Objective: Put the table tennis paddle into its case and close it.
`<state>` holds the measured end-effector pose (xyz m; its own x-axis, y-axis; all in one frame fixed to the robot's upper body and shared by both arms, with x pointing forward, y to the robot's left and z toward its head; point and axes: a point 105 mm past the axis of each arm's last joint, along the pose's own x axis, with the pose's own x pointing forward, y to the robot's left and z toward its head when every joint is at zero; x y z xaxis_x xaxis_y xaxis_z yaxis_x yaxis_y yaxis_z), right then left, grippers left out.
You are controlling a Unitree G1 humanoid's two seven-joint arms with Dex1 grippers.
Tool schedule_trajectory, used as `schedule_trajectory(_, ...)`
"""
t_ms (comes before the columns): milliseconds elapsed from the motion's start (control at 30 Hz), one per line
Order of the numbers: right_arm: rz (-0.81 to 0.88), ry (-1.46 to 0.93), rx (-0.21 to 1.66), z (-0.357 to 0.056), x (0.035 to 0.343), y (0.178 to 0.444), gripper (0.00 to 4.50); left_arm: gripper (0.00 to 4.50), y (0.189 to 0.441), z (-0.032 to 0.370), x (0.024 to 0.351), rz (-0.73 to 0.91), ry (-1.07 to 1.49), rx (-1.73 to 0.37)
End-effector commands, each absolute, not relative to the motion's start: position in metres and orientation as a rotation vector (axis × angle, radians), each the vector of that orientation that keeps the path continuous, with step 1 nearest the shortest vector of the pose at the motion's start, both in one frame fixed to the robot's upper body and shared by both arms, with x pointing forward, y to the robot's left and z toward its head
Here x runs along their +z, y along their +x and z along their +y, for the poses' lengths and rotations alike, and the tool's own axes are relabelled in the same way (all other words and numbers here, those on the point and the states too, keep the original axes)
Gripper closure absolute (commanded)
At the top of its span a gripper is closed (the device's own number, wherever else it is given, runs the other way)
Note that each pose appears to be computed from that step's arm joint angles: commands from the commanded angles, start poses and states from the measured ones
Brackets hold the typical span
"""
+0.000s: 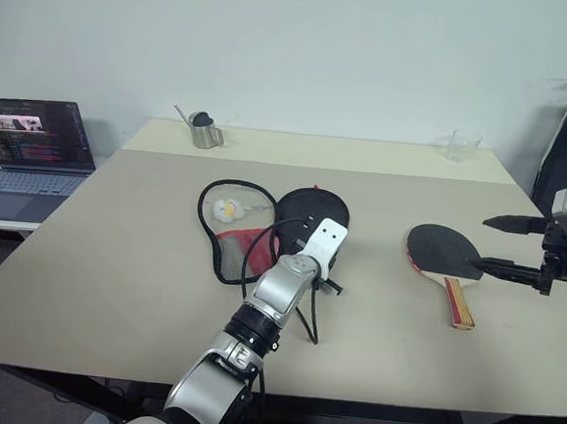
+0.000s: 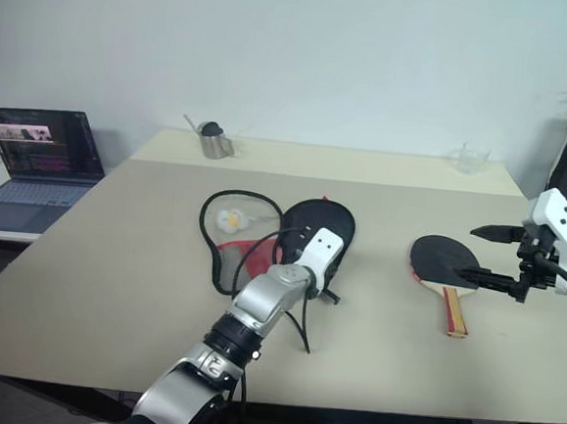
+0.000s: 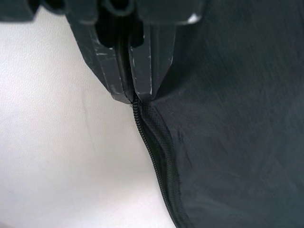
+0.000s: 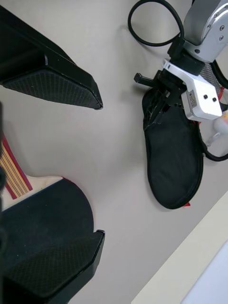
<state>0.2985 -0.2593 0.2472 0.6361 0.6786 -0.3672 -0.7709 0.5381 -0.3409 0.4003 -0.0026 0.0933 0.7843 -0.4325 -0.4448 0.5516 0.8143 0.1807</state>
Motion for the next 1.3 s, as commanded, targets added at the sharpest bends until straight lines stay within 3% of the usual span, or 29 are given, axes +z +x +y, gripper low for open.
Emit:
schedule_trajectory(33, 0.146, -0.546, 0.845, -0.26, 0.266, 0.293, 0.0, 4.48, 0.411, -0.003, 0.098, 0.37, 0.337, -0.551)
schedule_trajectory(367, 0.134, -0.552, 0.857, -0.254, 0.268, 0.294, 0.0, 4.48, 0.422, -0.049, 0.118, 0.237, 0.397, -0.764)
schedule_trajectory(733, 0.143, -0.536, 0.906, -0.239, 0.259, 0.285, 0.0, 4.48, 0.424, -0.084, 0.149, 0.147, 0.407, -0.738)
schedule_trajectory(1300, 0.133, -0.514, 0.977, -0.212, 0.251, 0.278, 0.0, 4.48, 0.396, -0.13, 0.146, 0.162, 0.284, -0.799)
